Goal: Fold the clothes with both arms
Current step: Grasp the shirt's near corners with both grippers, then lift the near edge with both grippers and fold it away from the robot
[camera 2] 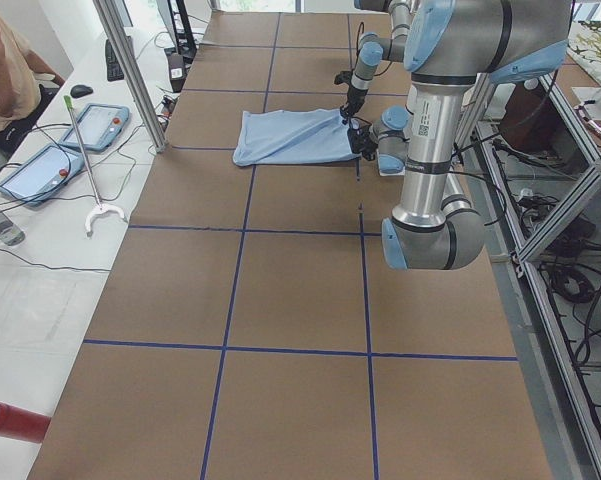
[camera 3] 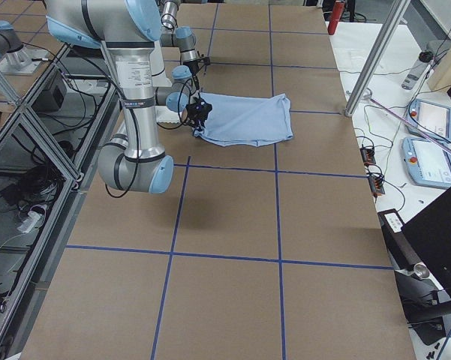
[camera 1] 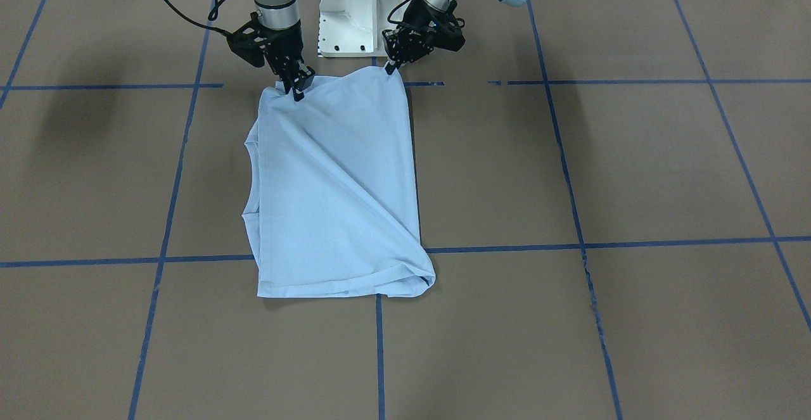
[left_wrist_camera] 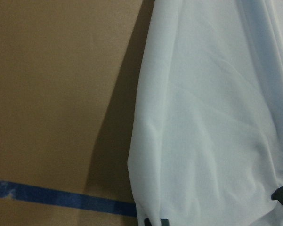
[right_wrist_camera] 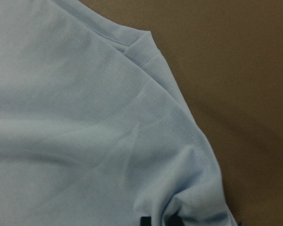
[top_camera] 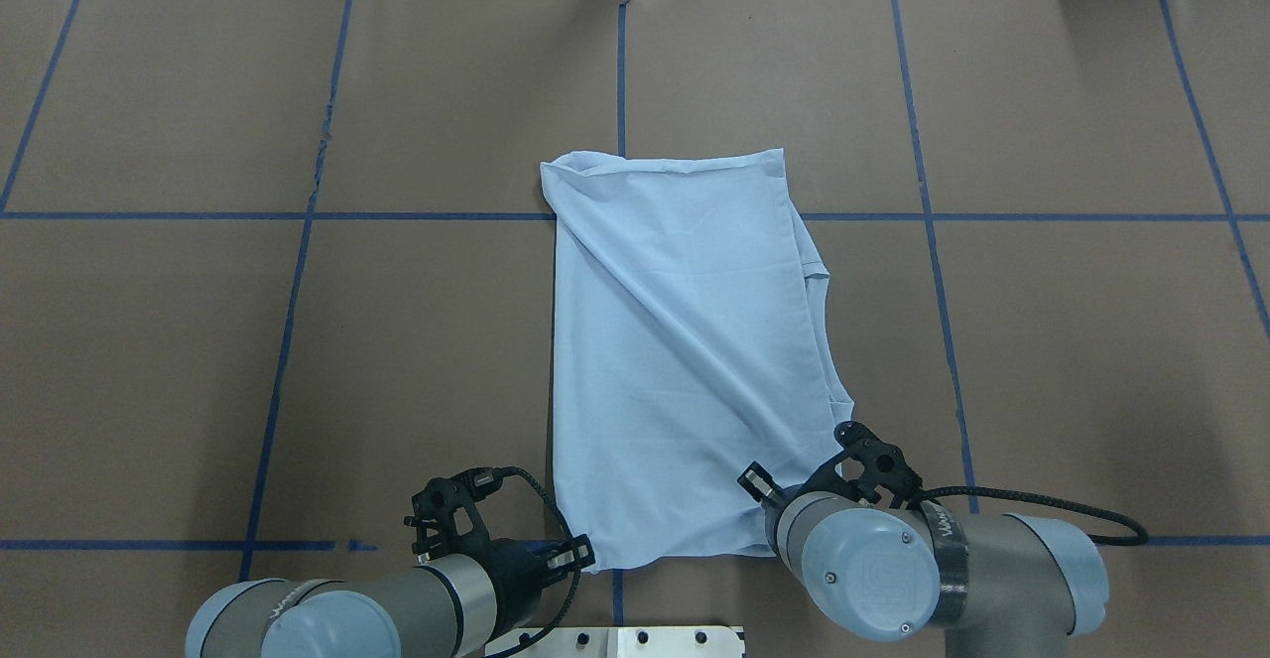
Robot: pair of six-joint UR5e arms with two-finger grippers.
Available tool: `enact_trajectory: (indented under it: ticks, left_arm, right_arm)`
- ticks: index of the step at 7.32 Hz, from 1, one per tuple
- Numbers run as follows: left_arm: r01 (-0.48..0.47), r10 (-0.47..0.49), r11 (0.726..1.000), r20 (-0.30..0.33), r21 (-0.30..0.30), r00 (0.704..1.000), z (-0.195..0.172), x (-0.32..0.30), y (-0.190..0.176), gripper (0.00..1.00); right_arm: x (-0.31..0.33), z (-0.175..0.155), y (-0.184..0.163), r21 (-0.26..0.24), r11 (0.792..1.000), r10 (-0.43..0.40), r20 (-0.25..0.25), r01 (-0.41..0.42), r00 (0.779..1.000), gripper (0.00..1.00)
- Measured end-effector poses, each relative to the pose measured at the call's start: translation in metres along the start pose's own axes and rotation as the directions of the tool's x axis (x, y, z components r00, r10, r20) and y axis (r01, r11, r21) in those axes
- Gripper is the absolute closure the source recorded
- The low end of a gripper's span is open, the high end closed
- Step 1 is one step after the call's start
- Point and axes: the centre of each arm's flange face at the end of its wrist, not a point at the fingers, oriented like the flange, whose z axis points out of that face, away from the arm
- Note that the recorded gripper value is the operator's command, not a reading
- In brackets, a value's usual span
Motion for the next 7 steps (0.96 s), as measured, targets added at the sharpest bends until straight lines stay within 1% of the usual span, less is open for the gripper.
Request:
enact_trajectory:
  ticks: [2,3,4,5,7]
  left_arm:
    - [0.0,0.0,1.0,-0.004,-0.001,1.0,-0.001,0.001,0.0,1.0]
    - [0.001,-0.001,1.0,-0.018,-0.006,1.0,-0.009,0.006,-0.001,1.0]
    - [-0.002,0.001,1.0,-0.038,-0.024,0.999,-0.031,0.019,-0.004,1.0]
    - [-0.011,0.009,0.999,-0.042,-0.048,0.999,-0.061,0.036,-0.007,1.0]
    - [-0.026,0.023,0.997,-0.027,-0.079,0.999,-0.138,0.073,-0.011,1.0]
  right_arm:
    - [-0.003,-0.002,-0.002,0.0,1.0,0.017,0.006,-0.017,1.0,1.0]
    - [-0.007,-0.007,-0.005,-0.005,1.0,0.024,0.015,-0.024,1.0,1.0]
    - [-0.013,-0.022,-0.01,-0.022,0.999,0.034,0.036,-0.033,0.999,1.0]
    - [-0.02,-0.045,-0.016,-0.047,0.998,0.048,0.054,-0.045,0.997,1.0]
    - [-0.033,-0.113,-0.037,-0.105,0.992,0.082,0.051,-0.076,0.995,1.0]
